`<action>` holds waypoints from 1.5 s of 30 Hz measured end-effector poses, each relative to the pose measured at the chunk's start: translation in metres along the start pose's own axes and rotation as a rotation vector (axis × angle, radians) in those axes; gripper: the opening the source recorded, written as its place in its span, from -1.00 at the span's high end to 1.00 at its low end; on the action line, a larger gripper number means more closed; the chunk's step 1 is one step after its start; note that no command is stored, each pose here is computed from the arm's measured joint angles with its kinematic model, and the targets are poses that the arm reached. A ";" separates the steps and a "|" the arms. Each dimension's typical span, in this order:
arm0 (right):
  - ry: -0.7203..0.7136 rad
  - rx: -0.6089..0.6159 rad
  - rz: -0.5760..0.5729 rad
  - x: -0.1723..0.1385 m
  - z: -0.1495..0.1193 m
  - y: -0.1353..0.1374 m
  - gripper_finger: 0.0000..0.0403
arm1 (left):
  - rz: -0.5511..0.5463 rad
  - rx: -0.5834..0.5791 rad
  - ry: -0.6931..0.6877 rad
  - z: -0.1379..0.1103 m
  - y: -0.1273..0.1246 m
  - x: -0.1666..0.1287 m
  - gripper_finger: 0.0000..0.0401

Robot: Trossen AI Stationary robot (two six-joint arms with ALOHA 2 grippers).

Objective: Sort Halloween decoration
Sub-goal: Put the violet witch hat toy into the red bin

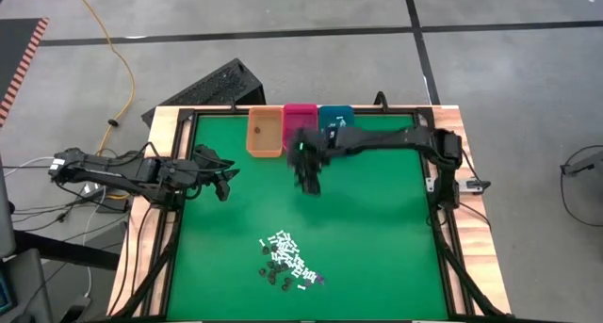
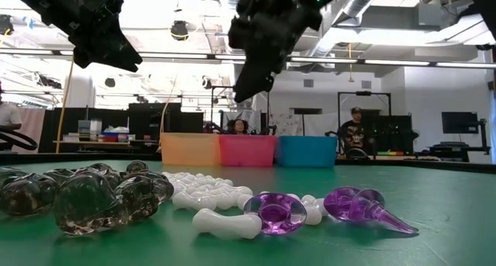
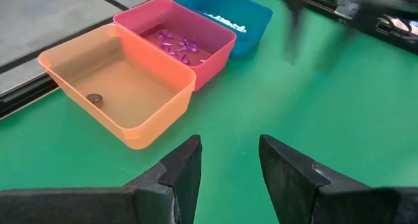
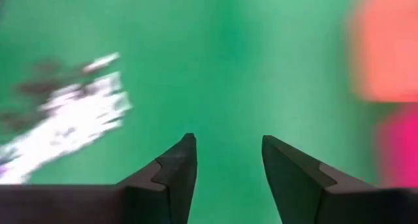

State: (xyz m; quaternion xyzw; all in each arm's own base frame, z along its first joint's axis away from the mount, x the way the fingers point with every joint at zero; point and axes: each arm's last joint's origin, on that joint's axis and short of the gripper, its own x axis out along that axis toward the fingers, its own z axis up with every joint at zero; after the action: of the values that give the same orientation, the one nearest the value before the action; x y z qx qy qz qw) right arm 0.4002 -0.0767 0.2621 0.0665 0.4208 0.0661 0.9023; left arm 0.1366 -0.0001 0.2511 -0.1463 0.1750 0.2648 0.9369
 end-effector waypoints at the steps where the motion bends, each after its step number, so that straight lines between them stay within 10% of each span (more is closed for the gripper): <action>1: 0.025 -0.007 0.051 0.004 -0.001 0.014 0.02 | 0.000 0.000 0.000 0.000 0.000 0.000 0.28; 9: 0.180 -0.162 0.244 0.027 -0.021 0.157 0.14 | -0.001 0.001 0.002 0.000 0.000 0.000 0.28; 19: 0.157 -0.270 0.068 0.030 -0.075 0.277 0.17 | -0.003 0.004 0.003 0.000 0.000 0.000 0.28; 45: 0.242 -0.143 0.037 0.094 -0.112 0.273 0.05 | 0.015 -0.008 0.038 -0.004 0.002 0.000 0.28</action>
State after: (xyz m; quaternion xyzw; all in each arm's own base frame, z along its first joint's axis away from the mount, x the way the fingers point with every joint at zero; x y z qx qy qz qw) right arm 0.3565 0.2149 0.1685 0.0012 0.5196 0.1200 0.8460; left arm 0.1345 0.0000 0.2473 -0.1537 0.1929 0.2697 0.9308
